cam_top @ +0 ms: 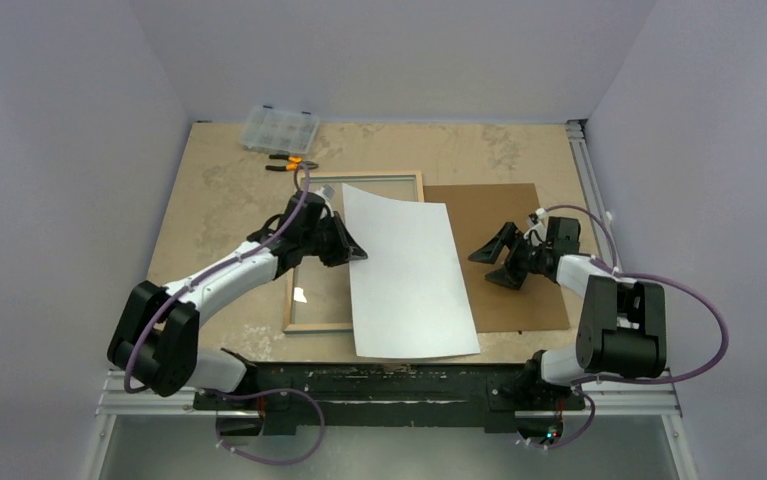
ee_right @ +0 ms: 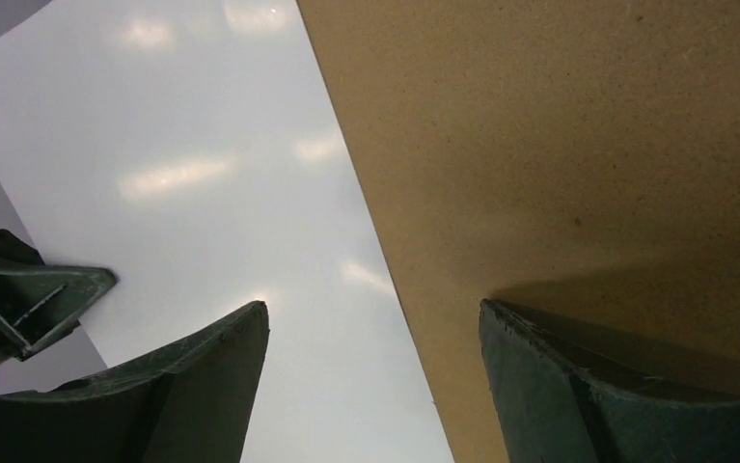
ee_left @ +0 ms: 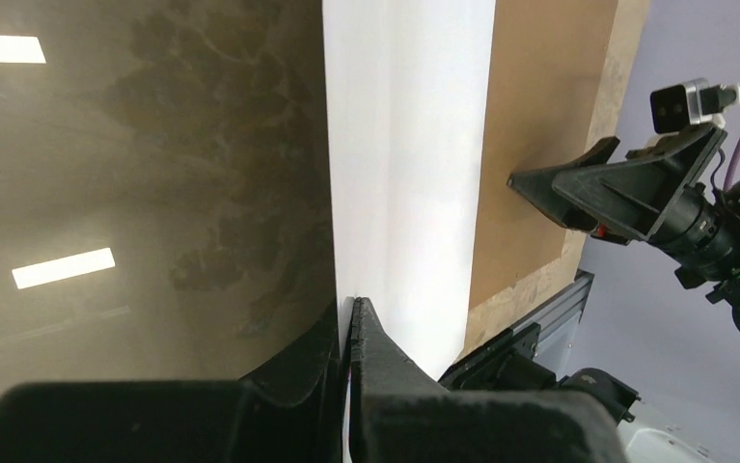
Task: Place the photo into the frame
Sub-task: Pick up the photo at the center of the board, then place the photo in the photo frame.
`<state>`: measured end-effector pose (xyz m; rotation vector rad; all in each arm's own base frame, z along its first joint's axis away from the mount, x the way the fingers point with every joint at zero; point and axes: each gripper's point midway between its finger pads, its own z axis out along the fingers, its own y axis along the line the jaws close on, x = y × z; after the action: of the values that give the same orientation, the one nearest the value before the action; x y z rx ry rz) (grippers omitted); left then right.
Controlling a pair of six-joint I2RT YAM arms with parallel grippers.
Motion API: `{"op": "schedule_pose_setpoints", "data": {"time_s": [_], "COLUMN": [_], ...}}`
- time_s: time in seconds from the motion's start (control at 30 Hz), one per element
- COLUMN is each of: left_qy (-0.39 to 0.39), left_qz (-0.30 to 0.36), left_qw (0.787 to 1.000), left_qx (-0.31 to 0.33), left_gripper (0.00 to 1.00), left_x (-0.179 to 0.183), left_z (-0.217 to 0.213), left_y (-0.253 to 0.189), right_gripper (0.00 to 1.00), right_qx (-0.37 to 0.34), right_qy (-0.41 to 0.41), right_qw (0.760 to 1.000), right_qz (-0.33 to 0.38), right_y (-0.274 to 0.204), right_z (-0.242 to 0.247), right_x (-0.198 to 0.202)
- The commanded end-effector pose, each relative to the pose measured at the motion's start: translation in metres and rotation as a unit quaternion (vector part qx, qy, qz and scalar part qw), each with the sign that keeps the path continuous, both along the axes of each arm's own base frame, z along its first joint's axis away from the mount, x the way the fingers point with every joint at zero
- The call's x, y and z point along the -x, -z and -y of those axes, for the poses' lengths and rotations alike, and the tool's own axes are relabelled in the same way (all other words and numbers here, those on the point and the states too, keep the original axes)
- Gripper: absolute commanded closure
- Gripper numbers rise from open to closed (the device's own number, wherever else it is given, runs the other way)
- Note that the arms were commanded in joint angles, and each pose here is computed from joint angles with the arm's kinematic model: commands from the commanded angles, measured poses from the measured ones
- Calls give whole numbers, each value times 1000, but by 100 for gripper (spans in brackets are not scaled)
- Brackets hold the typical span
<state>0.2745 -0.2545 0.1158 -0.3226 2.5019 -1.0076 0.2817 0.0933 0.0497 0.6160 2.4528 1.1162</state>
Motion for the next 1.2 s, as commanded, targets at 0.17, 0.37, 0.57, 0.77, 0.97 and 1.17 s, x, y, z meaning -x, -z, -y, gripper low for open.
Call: {"op": "schedule_pose_setpoints", "data": {"time_s": [0.17,0.37,0.57,0.77,0.97,1.17], "left_qy": [-11,3,23,62,62,75], "left_qz": [51,61,49,44,56,59], "left_qw": [999,997,998,997,996,995], "left_qx": [-15,-37,-16,-21,-19,-8], "left_gripper": [100,100,100,100,100,100], "left_x": [-35,-51,-69,-83,-98,-112], "left_z": [-67,-105,-117,-114,-112,-106], "left_y": [-39,-53,-52,-45,-45,-49], "right_gripper": [20,19,19,19,19,19], "right_qx": [44,43,38,39,37,39], "right_qy": [-11,-21,-27,-31,-32,-35], "right_qw": [999,999,999,999,999,999], "right_qz": [14,11,2,-1,-2,-3], "right_y": [-10,-7,0,3,4,5], "right_z": [8,6,3,2,2,2], "right_x": [0,5,9,11,10,11]}}
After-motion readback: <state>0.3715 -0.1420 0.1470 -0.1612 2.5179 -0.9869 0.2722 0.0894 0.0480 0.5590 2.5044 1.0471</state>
